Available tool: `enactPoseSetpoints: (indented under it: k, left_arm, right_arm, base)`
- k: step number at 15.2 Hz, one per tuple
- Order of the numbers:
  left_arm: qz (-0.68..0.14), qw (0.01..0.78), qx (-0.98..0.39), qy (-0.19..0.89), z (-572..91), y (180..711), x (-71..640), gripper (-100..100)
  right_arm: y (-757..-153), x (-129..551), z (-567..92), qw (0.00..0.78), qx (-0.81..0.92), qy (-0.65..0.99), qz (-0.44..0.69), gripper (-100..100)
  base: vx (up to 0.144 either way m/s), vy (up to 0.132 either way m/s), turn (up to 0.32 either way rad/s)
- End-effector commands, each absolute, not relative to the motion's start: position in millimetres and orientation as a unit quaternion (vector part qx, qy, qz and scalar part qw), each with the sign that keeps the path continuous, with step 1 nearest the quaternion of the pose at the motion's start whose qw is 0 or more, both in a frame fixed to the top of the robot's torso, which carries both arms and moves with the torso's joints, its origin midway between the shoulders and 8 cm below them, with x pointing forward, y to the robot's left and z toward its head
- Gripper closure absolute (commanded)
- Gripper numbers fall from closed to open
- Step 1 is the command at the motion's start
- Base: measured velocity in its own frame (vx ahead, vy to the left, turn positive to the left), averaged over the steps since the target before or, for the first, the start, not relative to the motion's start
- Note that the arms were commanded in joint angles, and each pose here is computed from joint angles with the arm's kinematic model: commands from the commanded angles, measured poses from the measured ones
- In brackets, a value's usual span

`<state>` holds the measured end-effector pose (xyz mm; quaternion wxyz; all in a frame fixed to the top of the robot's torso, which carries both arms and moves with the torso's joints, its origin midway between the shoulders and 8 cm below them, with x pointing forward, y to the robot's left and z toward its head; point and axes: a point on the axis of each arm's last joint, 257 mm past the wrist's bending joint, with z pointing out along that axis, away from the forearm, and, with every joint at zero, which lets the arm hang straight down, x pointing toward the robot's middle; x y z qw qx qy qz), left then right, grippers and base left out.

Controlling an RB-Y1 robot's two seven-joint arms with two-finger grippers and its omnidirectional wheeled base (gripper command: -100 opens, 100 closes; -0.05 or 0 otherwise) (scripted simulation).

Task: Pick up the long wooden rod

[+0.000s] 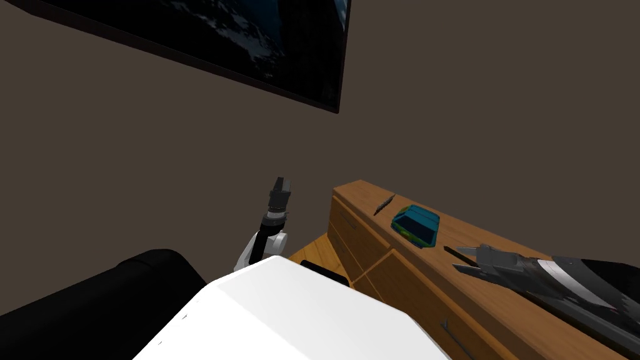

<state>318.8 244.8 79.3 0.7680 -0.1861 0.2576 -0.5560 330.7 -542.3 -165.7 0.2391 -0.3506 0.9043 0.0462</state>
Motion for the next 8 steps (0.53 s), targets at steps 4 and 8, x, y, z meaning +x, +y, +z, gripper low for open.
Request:
enactPoseSetpoints:
  k: [4,8]
  left_arm:
    - [-0.556,0.768,-0.186,0.258,79,245,319,0]
    - [-0.556,0.768,-0.186,0.258,79,245,319,0]
  right_arm:
    - [-570,305,-171,0.175,-0.352,0.919,0.028,-100]
    - [-582,295,-169,0.142,-0.358,0.923,0.015,-100]
  base:
    - [0.005,-0.006,0.096]
    - [0.019,-0.031,0.13]
